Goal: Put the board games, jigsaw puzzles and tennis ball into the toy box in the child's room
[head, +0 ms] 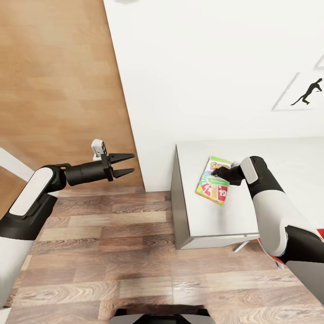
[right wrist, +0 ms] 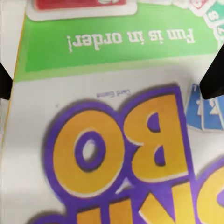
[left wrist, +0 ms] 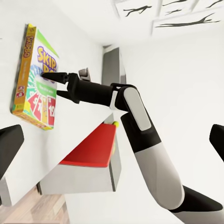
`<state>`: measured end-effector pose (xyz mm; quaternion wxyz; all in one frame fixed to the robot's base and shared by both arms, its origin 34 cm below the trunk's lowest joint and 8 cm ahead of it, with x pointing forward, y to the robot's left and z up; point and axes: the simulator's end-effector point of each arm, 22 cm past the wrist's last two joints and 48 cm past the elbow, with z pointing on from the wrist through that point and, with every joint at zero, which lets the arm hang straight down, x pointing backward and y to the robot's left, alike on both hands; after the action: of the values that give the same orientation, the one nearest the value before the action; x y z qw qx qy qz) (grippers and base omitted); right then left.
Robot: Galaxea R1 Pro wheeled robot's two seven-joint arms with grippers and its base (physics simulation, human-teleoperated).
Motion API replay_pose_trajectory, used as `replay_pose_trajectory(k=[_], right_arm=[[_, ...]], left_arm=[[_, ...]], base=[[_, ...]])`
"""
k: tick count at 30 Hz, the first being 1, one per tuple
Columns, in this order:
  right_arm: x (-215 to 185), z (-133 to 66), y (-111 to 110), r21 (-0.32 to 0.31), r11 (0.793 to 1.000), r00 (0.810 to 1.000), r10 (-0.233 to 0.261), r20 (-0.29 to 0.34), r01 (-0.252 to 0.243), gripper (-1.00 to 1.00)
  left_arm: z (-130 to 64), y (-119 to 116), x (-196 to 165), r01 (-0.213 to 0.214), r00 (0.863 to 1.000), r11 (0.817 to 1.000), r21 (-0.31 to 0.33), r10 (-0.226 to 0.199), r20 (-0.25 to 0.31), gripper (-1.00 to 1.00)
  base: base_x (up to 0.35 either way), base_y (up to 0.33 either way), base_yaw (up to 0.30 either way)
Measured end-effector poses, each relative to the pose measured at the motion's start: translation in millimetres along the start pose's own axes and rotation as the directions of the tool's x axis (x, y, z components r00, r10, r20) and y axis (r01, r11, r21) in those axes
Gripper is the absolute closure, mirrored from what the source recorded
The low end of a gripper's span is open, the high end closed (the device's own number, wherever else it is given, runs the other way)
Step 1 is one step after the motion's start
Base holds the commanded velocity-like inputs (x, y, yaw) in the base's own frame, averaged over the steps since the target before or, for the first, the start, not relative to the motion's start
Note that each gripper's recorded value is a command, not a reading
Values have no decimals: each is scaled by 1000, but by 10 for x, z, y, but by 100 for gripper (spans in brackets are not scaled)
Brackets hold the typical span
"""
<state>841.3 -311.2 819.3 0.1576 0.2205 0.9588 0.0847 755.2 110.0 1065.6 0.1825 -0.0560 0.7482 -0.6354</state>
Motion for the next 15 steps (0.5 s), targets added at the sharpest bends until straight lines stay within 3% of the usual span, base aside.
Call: replay_pose_trajectory(k=[15], right_arm=[[11, 6, 18, 5, 1000, 1000, -15, 0, 15, -100]], left_arm=[[3, -3, 0, 1, 1000, 1000, 1, -1, 0, -100]], base=[[0, 107, 0]])
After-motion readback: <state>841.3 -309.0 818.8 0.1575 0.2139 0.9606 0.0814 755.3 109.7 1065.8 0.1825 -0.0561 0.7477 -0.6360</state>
